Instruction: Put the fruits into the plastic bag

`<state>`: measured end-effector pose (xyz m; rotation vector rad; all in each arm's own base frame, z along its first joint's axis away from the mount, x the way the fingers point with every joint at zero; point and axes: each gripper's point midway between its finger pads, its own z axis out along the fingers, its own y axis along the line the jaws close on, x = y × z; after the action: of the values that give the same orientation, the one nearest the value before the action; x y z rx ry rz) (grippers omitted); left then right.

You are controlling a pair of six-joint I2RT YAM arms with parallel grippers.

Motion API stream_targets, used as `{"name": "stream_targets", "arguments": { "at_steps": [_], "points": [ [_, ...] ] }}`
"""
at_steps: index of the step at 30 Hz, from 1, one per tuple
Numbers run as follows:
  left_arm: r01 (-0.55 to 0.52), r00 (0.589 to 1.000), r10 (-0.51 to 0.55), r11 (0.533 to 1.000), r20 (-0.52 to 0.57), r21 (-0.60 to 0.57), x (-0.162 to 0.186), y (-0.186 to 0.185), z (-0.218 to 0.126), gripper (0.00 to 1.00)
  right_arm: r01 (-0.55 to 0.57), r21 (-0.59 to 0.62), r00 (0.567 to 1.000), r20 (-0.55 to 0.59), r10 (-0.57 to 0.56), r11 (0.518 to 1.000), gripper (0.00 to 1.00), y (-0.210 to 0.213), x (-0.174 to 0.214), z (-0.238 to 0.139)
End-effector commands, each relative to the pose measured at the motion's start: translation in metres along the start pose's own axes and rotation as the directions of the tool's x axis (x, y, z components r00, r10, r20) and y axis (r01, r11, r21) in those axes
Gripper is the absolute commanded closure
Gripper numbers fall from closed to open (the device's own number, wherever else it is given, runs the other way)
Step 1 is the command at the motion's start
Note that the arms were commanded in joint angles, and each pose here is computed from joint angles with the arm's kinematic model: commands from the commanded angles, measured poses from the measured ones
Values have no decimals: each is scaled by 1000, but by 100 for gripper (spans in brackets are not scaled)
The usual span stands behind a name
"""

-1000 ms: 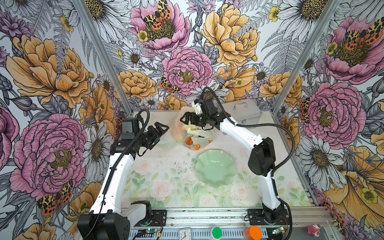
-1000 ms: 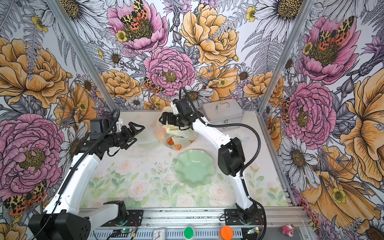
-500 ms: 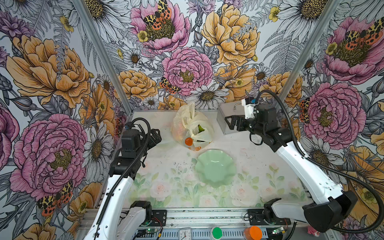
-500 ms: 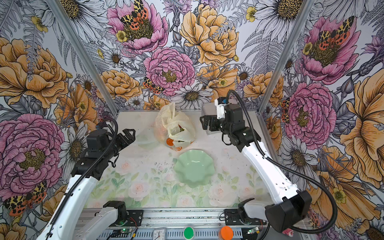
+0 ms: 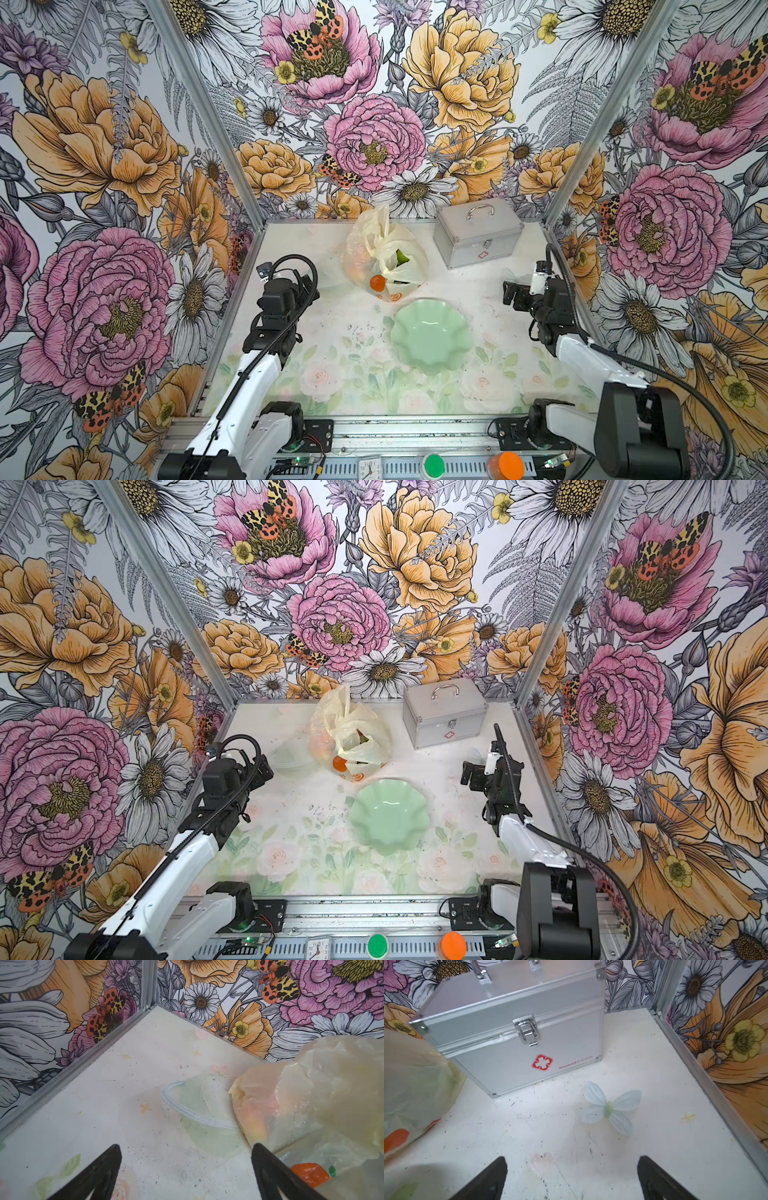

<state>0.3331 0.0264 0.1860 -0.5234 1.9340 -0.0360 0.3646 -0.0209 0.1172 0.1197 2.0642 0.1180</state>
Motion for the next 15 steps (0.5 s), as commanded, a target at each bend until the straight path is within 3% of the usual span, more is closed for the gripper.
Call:
{"name": "stream_targets", "arguments": {
  "at_steps": [1,11,15],
  "points": [
    [-54,988,55,998,142,-9,-25,2,12,1,39,2,978,205,-39,999,0,0,-41,8],
    [-153,970,152,988,190,-11,-1,17,45,1,49,18,950,307,-52,999,0,-6,-19,14],
    [-168,968,155,985,200,50,10,6,61,1,73,3,953,296,-70,997,0,-2,-15,23]
  ]
}}
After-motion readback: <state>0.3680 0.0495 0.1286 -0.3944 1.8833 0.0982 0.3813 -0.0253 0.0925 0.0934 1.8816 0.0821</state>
